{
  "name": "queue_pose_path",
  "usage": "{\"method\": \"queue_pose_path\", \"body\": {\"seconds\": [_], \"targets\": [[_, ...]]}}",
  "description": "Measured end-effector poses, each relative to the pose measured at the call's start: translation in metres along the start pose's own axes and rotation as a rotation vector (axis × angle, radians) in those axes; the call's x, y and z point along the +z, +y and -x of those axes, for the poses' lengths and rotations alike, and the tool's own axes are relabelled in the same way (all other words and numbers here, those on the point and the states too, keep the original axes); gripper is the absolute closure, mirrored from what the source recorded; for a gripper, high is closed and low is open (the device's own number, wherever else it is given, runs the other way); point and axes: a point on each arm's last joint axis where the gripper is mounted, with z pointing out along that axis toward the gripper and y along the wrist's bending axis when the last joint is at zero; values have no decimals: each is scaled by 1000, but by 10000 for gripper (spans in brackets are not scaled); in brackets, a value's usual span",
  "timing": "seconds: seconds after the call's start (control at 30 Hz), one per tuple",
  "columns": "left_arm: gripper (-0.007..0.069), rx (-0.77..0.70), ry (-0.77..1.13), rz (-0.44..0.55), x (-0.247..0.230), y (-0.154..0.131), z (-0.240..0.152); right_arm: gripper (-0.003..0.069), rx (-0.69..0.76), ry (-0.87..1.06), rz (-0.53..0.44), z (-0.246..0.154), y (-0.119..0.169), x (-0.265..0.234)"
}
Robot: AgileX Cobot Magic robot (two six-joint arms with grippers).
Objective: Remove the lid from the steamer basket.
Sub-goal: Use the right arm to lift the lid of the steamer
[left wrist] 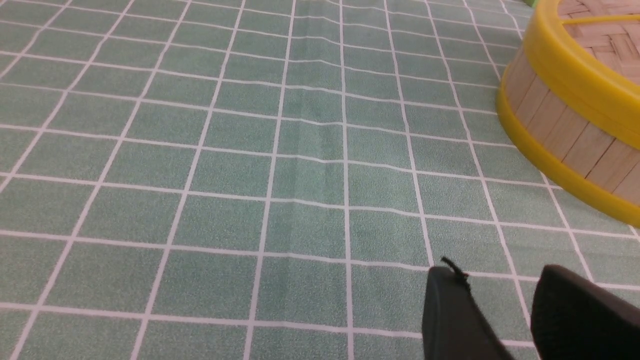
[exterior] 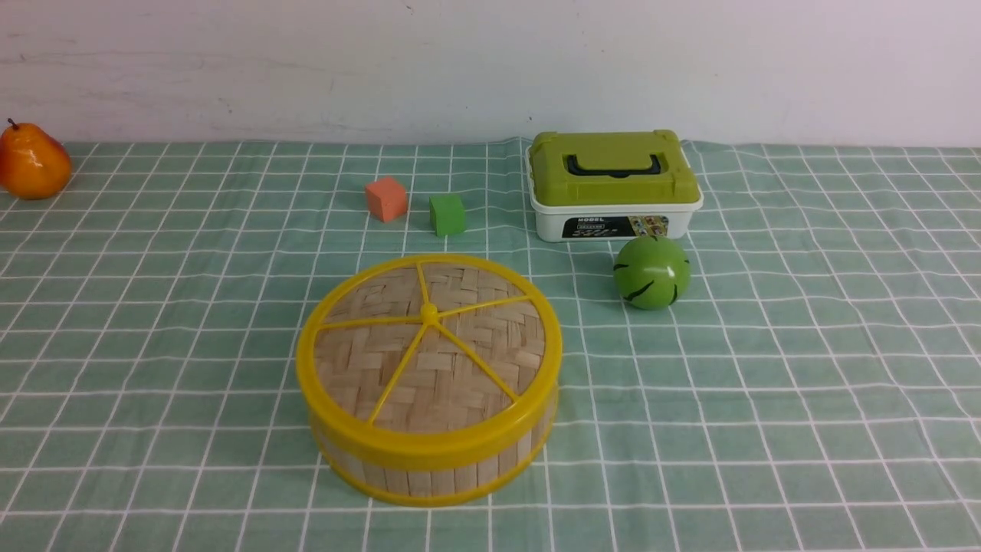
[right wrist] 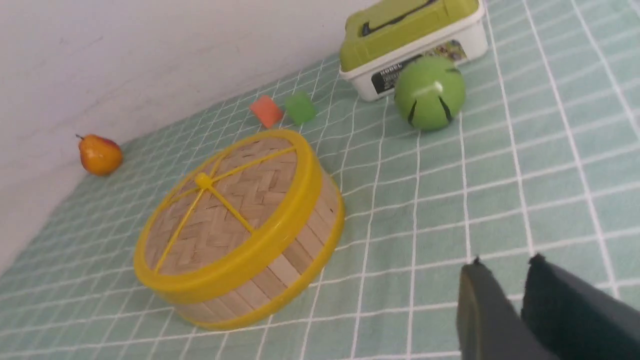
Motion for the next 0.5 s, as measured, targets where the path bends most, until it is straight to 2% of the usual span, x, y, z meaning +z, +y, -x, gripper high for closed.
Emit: {"method": "queue_pose_path", "body": {"seconds": [0.03,0.07,0.13,0.2,0.3,0.33,0.37,0.5], "targets": [[386,0,0,0,0,0,0,643,-50,48,-24,16,5,3],[386,0,0,0,0,0,0,648,-65,52,-20,22,9,1],[386,0,0,0,0,0,0,676,-177,191,-49,61,23,10],[386,0,0,0,0,0,0,678,-252,322,-45,84,28,23],[386,0,0,0,0,0,0,674,-389,500,28,111,37,40],[386,0,0,0,0,0,0,673,-392,523,34,112,36,44],[386,0,0,0,0,0,0,666,-452,610,107,126,40,60],[386,0,0,0,0,0,0,659,-522,668,194,142,50,87]]}}
